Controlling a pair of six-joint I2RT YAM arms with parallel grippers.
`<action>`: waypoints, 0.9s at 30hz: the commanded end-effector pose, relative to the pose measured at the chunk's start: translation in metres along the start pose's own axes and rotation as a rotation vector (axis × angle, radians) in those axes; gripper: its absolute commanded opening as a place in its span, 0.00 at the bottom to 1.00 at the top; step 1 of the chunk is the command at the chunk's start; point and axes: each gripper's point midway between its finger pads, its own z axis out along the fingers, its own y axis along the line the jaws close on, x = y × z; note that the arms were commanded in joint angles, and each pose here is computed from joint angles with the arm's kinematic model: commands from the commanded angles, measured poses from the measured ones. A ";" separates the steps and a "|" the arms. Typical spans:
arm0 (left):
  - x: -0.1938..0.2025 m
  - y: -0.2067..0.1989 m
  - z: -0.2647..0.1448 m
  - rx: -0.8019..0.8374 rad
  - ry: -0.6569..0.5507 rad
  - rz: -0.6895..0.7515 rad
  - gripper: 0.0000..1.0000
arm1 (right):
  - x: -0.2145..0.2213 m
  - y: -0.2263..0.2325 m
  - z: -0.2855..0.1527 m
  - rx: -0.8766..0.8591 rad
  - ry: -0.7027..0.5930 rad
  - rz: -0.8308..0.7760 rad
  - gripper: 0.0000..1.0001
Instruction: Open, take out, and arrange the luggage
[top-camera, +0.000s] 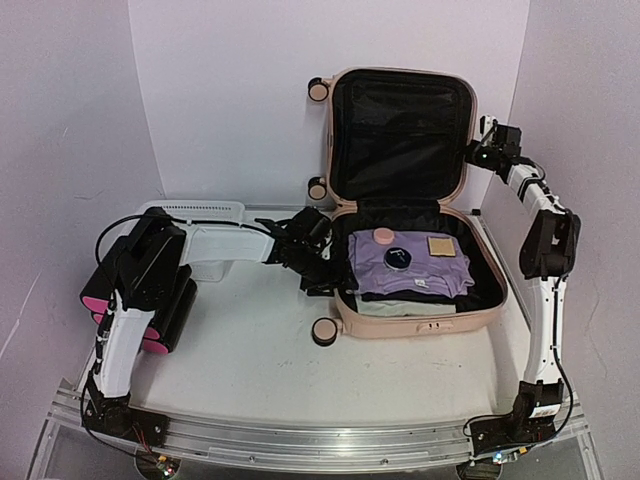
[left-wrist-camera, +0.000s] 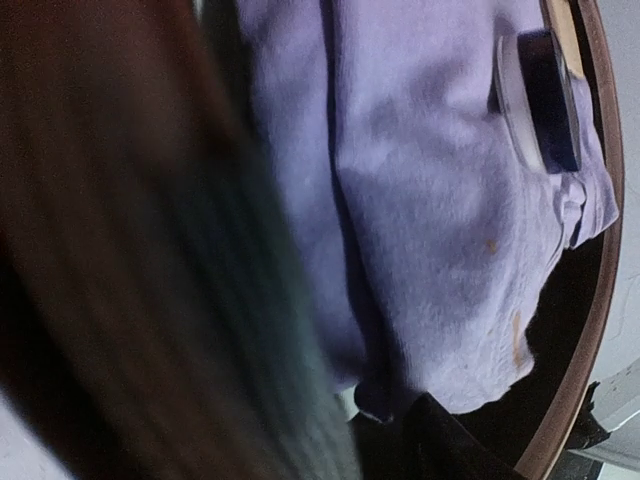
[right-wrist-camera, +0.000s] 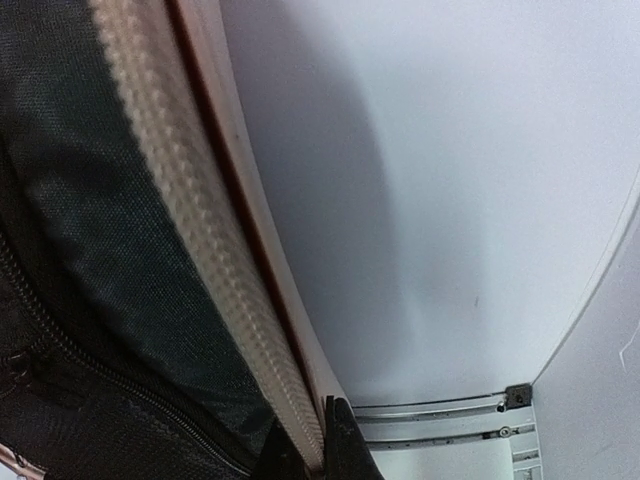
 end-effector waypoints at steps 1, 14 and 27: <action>-0.047 -0.059 -0.011 0.149 -0.127 0.032 0.59 | -0.103 -0.019 -0.034 0.024 -0.329 -0.019 0.00; -0.113 -0.084 0.021 0.211 -0.279 0.009 0.26 | -0.102 -0.053 -0.024 0.100 -0.405 -0.027 0.00; -0.140 -0.103 0.016 0.276 -0.398 0.005 0.30 | -0.079 -0.056 -0.009 0.086 -0.348 -0.052 0.23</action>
